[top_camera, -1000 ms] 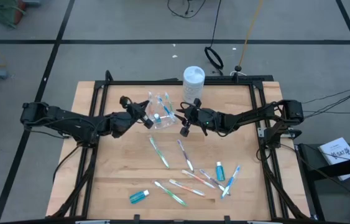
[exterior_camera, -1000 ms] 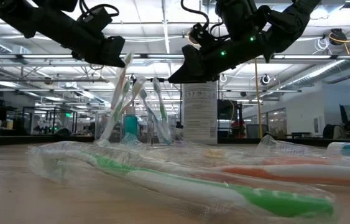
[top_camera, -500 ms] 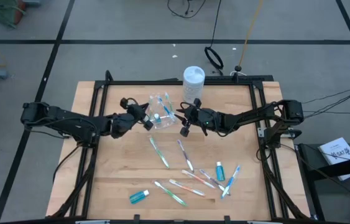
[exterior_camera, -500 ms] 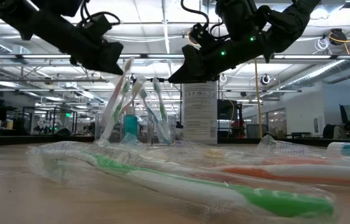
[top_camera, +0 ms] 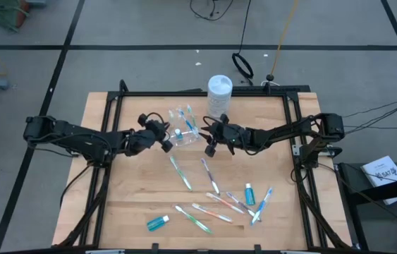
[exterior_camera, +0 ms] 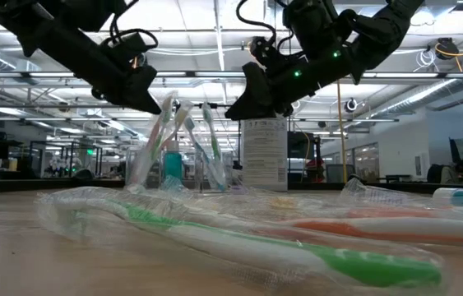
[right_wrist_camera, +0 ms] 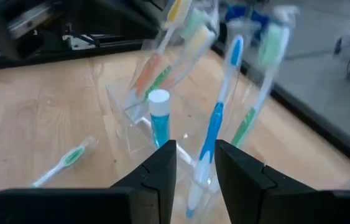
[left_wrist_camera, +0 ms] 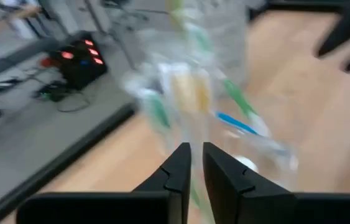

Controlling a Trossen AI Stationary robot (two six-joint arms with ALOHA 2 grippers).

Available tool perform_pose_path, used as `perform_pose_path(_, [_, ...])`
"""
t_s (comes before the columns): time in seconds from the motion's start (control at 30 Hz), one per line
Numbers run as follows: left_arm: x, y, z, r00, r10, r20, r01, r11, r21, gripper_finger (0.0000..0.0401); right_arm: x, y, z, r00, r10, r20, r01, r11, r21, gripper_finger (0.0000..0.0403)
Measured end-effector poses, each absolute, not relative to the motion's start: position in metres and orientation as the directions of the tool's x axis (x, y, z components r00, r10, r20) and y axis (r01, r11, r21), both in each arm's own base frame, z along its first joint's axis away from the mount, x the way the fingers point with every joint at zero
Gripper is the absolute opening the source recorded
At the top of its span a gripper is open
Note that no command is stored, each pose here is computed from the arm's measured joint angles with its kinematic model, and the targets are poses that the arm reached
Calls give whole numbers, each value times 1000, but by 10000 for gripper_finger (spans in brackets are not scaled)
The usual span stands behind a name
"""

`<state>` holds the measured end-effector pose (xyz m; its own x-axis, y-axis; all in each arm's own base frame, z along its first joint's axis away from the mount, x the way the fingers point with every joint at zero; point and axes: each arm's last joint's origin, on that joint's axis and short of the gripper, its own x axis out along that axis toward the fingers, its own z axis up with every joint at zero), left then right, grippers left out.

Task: Pick & Place toothbrushing station
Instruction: Put the orange toothbrush into the transparent organizer, then put the purple toothbrush into the transparent organizer

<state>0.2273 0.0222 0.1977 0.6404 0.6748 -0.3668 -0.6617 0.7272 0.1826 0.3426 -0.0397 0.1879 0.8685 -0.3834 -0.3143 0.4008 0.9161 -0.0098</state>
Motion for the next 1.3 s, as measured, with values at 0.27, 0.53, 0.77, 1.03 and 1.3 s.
perform_pose_path(0.27, [223,27,191,607,671,-426,-673,719,173,90,341,-41,183,859,-354,-370,346,934,-91,100])
perform_pose_path(0.53, [223,28,192,599,681,-421,-681,710,181,144,336,-36,170,862,-39,-506,106,989,105,110])
perform_pose_path(0.77, [222,29,193,582,706,-403,-702,687,188,165,329,-15,158,772,19,-635,122,977,177,141])
perform_pose_path(1.03, [223,28,193,602,681,-417,-698,703,140,162,333,7,151,772,71,-632,158,941,299,162])
perform_pose_path(1.3, [223,28,193,610,669,-425,-690,712,131,163,344,9,108,734,69,-676,241,903,355,160])
